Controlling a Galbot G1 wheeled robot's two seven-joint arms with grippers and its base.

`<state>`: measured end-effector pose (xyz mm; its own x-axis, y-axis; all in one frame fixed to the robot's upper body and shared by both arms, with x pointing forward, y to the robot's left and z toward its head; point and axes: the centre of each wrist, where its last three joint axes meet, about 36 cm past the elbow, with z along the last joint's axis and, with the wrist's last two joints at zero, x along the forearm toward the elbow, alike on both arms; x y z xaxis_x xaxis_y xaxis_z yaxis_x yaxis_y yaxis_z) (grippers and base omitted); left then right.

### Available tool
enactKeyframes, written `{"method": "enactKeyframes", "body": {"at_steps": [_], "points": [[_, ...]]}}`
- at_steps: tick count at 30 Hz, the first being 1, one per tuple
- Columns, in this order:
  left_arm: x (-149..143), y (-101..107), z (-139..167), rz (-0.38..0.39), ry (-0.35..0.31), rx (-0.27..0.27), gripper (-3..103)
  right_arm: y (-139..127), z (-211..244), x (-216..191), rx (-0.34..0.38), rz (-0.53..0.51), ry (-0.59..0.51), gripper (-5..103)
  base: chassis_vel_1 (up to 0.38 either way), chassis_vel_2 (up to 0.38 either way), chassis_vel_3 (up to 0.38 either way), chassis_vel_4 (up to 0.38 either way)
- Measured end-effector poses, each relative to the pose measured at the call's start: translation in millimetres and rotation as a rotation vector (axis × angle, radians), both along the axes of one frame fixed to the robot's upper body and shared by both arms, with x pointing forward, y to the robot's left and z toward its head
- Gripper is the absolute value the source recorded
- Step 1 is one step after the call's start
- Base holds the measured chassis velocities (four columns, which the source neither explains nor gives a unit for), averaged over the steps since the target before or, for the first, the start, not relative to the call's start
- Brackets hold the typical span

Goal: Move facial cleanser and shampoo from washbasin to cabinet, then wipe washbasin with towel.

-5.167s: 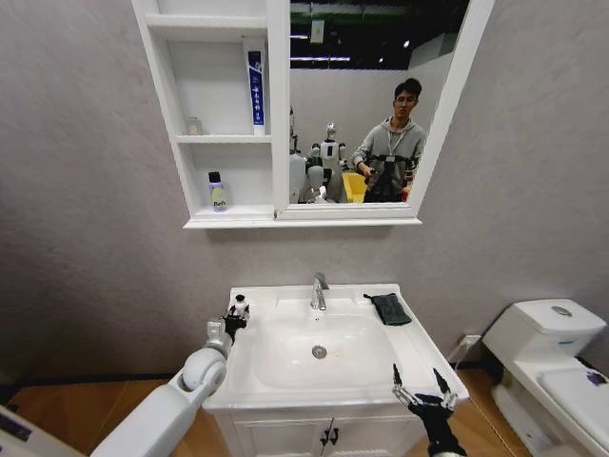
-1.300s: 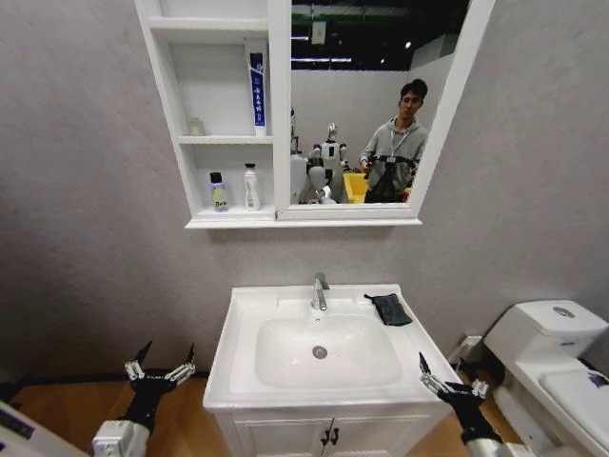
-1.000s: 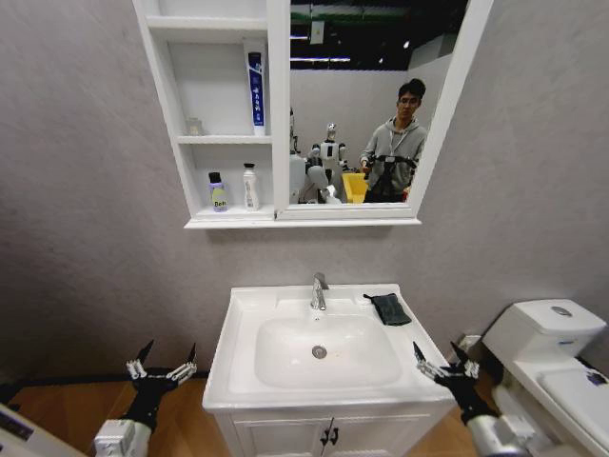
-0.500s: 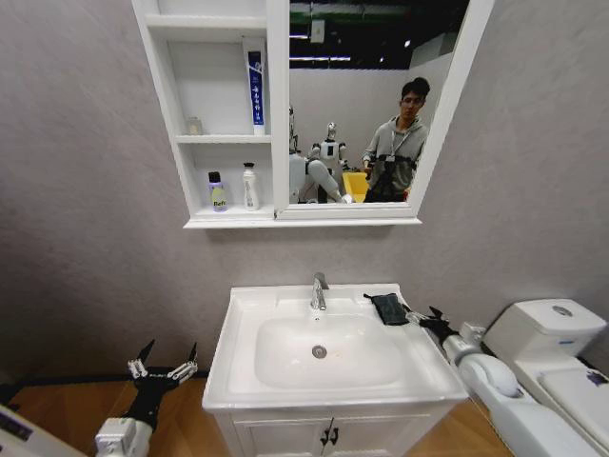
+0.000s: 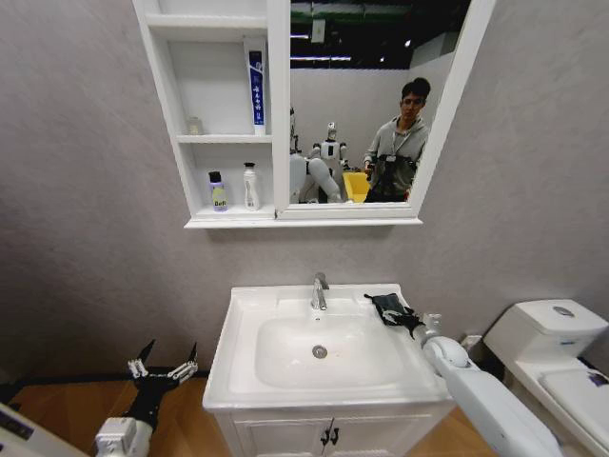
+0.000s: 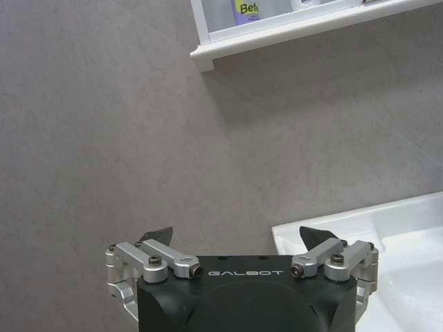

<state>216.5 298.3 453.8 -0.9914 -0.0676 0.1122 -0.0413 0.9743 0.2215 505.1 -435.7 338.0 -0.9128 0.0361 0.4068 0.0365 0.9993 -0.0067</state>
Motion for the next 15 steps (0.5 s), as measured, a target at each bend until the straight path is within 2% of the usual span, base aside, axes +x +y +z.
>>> {"method": "enactKeyframes", "body": {"at_steps": [5, 7, 8, 11, 12, 14, 15], "points": [[0, 0, 0, 0.0, 0.0, 0.0, 100, 1, -2, 8, 0.026, -0.012, 0.053, 101, 0.0, 0.0, 0.0, 0.0], [0, 0, 0, 0.0, 0.001, 0.0, 100, 3, -1, 11, 0.038, -0.013, 0.065, 91, 0.0, 0.0, 0.0, 0.0], [0, 0, 0, 0.0, 0.001, 0.0, 100, 3, -1, 11, 0.038, -0.013, 0.065, 91, 0.0, 0.0, 0.0, 0.0], [0, 0, 0, 0.0, 0.001, 0.0, 100, 3, 0, 13, 0.034, -0.02, 0.066, 75, 0.0, 0.0, 0.0, 0.0], [0, 0, 0, 0.0, 0.001, 0.0, 100, 3, 0, 13, 0.034, -0.02, 0.066, 75, 0.0, 0.0, 0.0, 0.0], [0, 0, 0, 0.0, 0.001, 0.0, 100, 4, 2, 13, 0.028, -0.02, 0.066, 64, 0.0, 0.0, 0.0, 0.0], [0, 0, 0, 0.0, 0.001, 0.0, 100, 4, 2, 13, 0.028, -0.02, 0.066, 64, 0.0, 0.0, 0.0, 0.0]]}}
